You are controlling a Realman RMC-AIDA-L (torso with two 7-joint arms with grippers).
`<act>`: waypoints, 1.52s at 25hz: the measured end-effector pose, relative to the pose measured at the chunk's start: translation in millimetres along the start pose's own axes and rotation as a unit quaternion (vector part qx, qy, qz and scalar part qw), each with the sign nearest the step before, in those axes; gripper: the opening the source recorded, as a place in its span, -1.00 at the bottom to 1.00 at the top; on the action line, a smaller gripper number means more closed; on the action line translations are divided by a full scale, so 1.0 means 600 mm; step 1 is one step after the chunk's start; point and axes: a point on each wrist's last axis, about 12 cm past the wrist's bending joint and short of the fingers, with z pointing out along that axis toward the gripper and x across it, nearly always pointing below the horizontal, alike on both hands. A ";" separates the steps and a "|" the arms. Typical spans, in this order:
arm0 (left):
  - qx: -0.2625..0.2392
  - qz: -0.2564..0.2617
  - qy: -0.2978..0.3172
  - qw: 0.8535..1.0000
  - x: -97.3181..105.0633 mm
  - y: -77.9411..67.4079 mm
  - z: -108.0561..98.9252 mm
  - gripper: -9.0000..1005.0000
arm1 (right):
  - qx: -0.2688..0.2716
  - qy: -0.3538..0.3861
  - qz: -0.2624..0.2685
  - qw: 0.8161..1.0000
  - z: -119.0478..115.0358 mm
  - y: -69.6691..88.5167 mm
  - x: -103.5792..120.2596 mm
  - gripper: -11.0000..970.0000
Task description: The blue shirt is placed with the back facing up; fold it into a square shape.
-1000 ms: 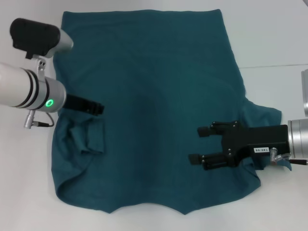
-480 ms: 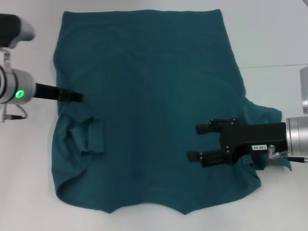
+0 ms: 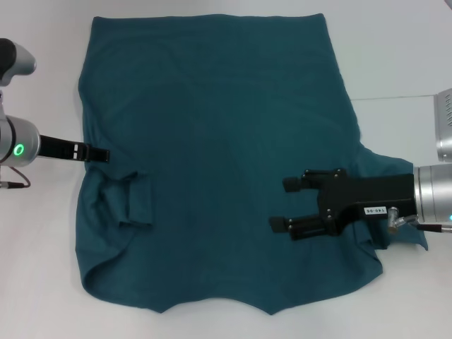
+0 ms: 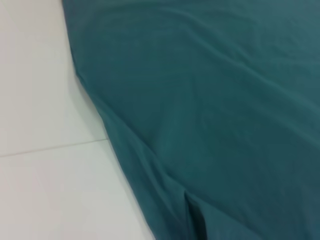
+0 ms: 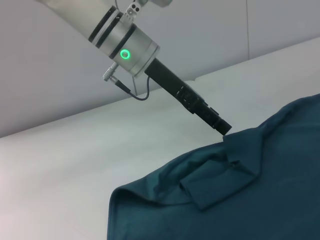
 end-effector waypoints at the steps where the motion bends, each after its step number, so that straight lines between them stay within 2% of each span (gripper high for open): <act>1: 0.001 -0.002 0.001 1.000 0.001 -0.001 0.002 0.71 | 0.000 0.000 0.000 1.000 0.000 0.000 0.000 0.94; 13: -0.009 -0.007 -0.006 1.000 0.012 -0.013 0.025 0.62 | -0.005 -0.001 0.001 1.000 0.002 0.002 0.000 0.94; 23: -0.002 0.013 0.003 1.000 0.021 -0.028 0.036 0.55 | -0.007 -0.001 0.000 1.000 0.004 0.003 0.002 0.94; 30: 0.006 0.024 0.000 1.000 0.016 -0.040 0.038 0.50 | -0.006 -0.001 0.000 1.000 0.004 0.003 0.001 0.94; 35: 0.013 0.030 -0.002 0.999 0.012 -0.049 0.040 0.03 | -0.007 -0.001 0.001 1.000 0.004 0.003 0.001 0.94; 38: 0.019 0.034 -0.003 0.999 0.011 -0.058 0.041 -0.45 | -0.006 -0.001 0.002 1.000 0.004 0.003 0.001 0.94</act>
